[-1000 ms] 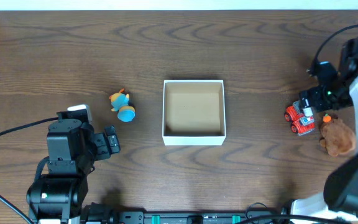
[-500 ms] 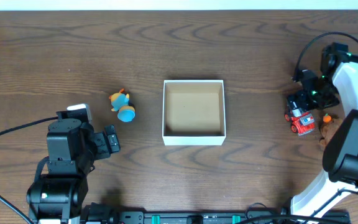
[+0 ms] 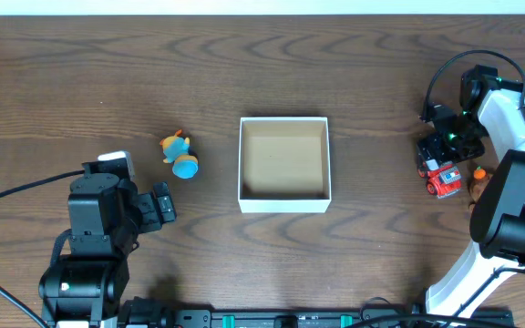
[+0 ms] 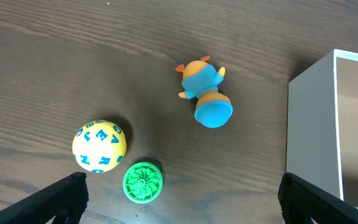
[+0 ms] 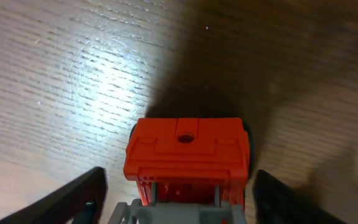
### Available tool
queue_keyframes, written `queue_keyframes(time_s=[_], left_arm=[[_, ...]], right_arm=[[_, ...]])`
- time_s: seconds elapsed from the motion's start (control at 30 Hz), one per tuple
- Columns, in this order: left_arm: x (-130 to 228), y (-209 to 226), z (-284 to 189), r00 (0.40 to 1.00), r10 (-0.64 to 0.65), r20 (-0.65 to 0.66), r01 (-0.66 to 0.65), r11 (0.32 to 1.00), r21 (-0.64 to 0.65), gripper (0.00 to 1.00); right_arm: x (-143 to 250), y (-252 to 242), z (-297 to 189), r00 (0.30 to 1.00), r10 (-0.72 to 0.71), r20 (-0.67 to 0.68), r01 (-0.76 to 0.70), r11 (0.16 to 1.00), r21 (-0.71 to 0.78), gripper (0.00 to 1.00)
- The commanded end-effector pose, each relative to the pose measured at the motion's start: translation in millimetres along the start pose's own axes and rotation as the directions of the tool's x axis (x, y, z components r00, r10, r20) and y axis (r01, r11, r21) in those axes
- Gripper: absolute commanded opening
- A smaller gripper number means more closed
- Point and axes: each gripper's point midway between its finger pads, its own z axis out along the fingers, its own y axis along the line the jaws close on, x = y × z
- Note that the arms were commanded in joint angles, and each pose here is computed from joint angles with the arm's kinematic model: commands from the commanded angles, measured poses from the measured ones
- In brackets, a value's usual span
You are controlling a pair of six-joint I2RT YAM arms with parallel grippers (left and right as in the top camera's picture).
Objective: Pack container
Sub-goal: 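Move the right gripper over the red toy truck and grasp it, then carry the red truck into the white box and release it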
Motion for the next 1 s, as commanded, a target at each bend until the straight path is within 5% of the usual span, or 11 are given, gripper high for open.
queue_keyframes(time_s=[0.0, 0.57, 0.73, 0.97], left_arm=[[-8, 0, -5, 1.000, -0.010, 0.024, 0.010, 1.000, 0.000, 0.98], [-8, 0, -5, 1.000, -0.010, 0.024, 0.010, 1.000, 0.000, 0.98], [-8, 0, -5, 1.000, -0.010, 0.024, 0.010, 1.000, 0.001, 0.98], [-8, 0, -5, 1.000, -0.010, 0.024, 0.010, 1.000, 0.000, 0.98]], right_arm=[[-5, 3, 1, 1.000, 0.001, 0.005, -0.001, 1.000, -0.009, 0.69], [-4, 3, 1, 1.000, 0.013, 0.001, -0.013, 1.000, -0.011, 0.47], [-7, 3, 0, 0.998, 0.058, 0.010, -0.058, 0.998, -0.007, 0.28], [-22, 14, -26, 0.993, 0.106, 0.057, -0.107, 0.994, 0.015, 0.19]])
